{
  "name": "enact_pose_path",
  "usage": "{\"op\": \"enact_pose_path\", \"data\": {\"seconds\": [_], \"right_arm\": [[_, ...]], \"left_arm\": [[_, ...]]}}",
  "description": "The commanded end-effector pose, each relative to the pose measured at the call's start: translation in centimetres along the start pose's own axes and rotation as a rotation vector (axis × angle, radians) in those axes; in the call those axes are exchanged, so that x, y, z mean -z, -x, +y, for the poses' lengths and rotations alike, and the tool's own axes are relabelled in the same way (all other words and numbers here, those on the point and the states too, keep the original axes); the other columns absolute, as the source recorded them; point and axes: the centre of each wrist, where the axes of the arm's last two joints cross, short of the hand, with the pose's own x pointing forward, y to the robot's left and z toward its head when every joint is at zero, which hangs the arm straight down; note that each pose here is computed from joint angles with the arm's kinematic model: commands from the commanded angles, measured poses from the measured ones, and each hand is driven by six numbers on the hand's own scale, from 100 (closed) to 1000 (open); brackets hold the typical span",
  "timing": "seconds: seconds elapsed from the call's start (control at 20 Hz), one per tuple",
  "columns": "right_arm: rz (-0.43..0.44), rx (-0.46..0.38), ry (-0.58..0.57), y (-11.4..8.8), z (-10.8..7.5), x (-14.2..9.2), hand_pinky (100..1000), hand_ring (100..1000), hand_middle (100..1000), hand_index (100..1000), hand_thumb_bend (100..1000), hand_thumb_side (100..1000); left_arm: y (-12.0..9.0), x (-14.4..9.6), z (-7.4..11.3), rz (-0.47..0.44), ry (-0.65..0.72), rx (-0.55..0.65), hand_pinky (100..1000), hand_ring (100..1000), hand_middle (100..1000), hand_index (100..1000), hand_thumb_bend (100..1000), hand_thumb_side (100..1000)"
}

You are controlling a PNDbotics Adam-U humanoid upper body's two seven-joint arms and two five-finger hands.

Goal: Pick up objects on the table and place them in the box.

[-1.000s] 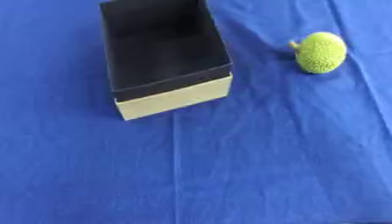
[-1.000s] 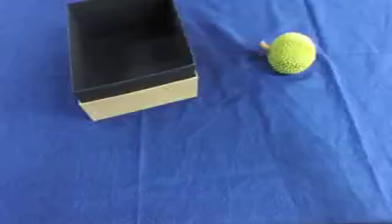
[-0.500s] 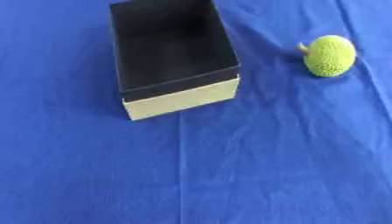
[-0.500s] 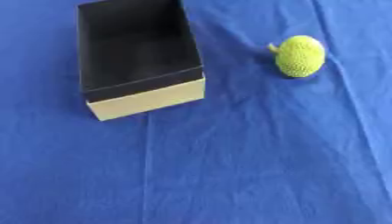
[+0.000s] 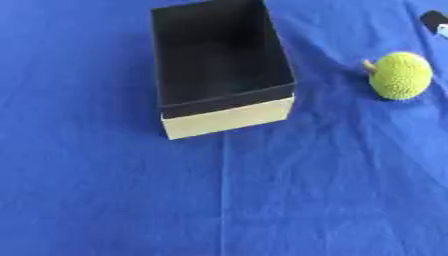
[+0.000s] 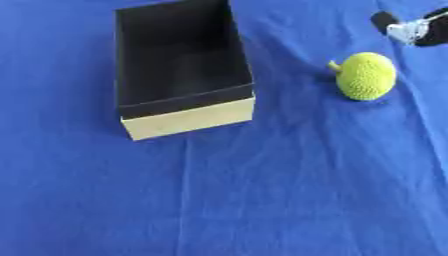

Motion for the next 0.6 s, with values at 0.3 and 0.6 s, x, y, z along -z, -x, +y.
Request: {"op": "enact_pose_path", "data": {"seconds": [0.3, 0.6], "right_arm": [[0.004, -0.02, -0.11, 1.5, 0.8, -1.0, 857, 904, 834, 937, 427, 183], [0.013, 0.009, -0.176, 1.7, 1.6, -1.5, 861, 901, 801, 921, 431, 209]], "left_arm": [[-0.6, 0.7, 0.1, -0.039, 0.01, -0.002, 463, 758, 689, 679, 887, 811], [-0.6, 0.8, 0.0, -0.04, 0.011, -0.004, 461, 758, 689, 678, 889, 810]]}}
